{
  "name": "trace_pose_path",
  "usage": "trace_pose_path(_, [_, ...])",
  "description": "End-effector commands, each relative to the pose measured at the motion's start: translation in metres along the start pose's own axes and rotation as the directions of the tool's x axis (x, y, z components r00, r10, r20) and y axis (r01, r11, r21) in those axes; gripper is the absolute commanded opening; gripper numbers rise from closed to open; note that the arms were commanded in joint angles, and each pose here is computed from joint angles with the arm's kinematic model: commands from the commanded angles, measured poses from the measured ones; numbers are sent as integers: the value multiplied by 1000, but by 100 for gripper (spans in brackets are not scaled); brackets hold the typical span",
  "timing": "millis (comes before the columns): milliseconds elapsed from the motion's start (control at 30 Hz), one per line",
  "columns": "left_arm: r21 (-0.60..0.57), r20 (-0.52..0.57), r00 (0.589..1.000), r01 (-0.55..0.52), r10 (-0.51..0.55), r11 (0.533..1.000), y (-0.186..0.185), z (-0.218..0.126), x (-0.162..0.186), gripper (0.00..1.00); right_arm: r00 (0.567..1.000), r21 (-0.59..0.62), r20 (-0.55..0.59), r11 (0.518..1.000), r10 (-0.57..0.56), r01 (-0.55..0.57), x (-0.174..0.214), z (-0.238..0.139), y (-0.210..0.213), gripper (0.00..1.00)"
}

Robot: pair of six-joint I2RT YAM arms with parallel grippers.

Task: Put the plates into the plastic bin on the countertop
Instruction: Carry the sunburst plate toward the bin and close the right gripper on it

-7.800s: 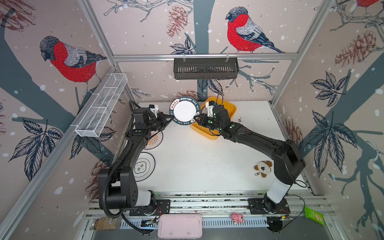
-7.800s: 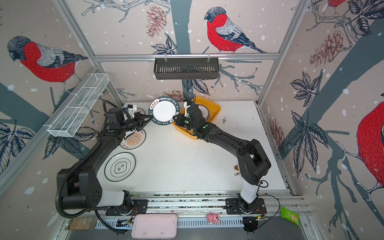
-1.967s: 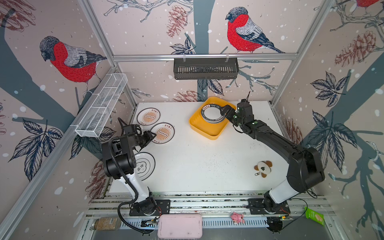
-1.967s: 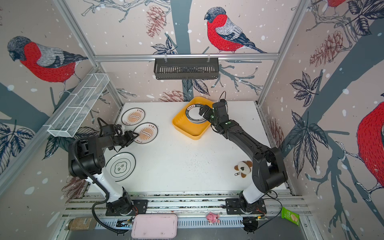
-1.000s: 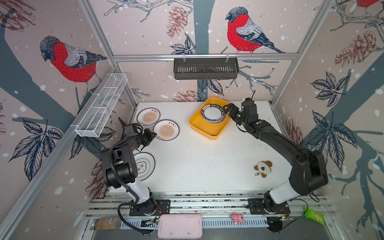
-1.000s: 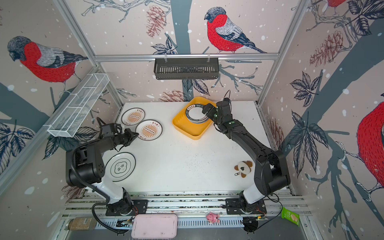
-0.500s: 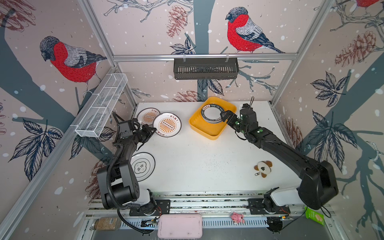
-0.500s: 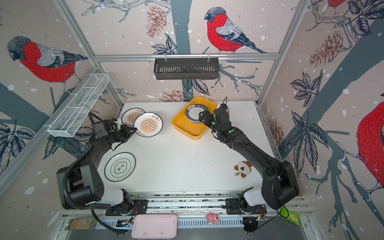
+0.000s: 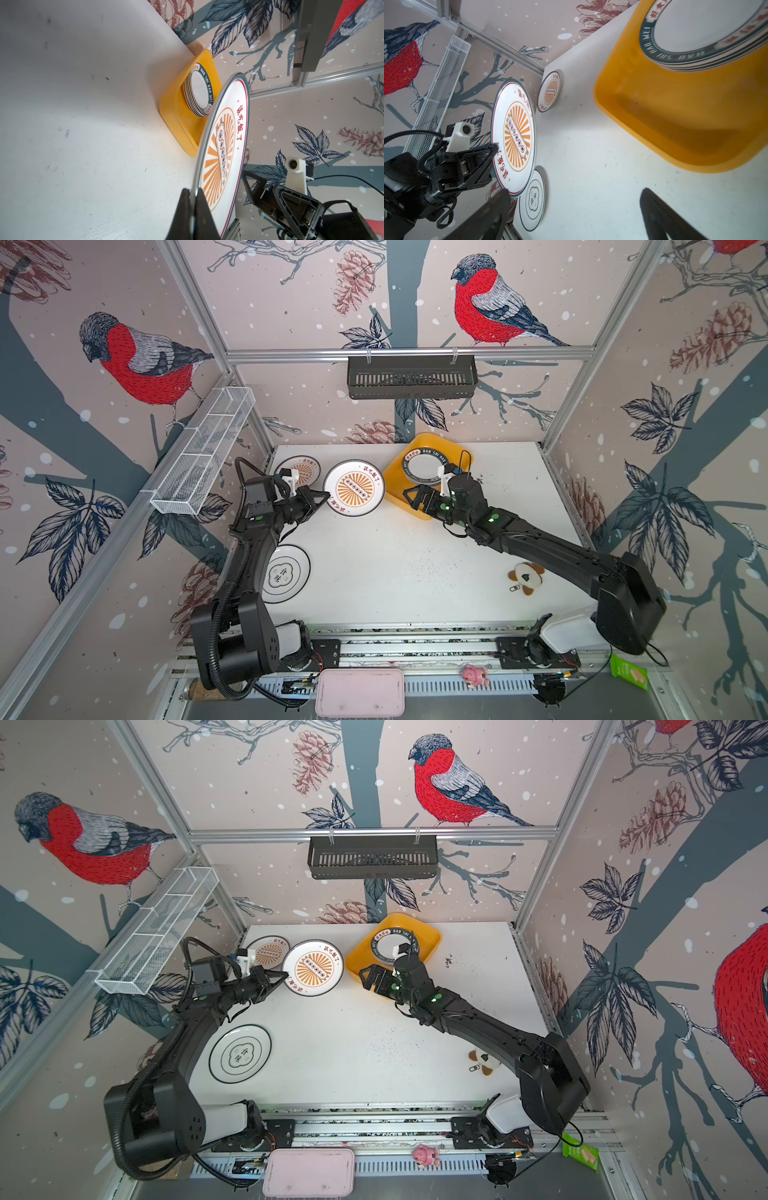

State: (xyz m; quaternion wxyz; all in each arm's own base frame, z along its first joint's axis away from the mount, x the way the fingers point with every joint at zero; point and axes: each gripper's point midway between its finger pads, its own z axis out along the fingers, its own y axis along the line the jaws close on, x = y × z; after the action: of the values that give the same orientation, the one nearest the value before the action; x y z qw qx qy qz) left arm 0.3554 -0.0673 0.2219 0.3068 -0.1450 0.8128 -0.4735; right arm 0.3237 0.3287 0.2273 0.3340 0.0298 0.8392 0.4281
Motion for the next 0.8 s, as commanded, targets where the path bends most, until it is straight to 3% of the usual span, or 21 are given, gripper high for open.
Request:
trace_pose_path(0, [90, -37, 999, -21, 25, 996, -27, 4, 6, 1, 1000, -109, 8, 994, -7, 8, 0, 6, 32, 97])
trace_pose_path(100, [125, -63, 997, -25, 33, 992, -39, 8, 13, 1, 1000, -118, -6, 993, -14, 13, 3, 13, 41, 92])
trace_pose_path(300, [186, -83, 995, -32, 49, 982, -60, 12, 18, 1, 1000, -126, -12, 992, -10, 9, 6, 20, 45, 73])
trace_pose_path(600, [199, -78, 995, -51, 68, 979, -68, 17, 12, 1, 1000, -115, 25, 993, -4, 7, -4, 18, 44, 28])
trace_pose_path(767, [203, -77, 994, -54, 71, 978, -72, 21, 10, 2, 1000, -120, 24, 993, 8, -5, -10, 19, 41, 11])
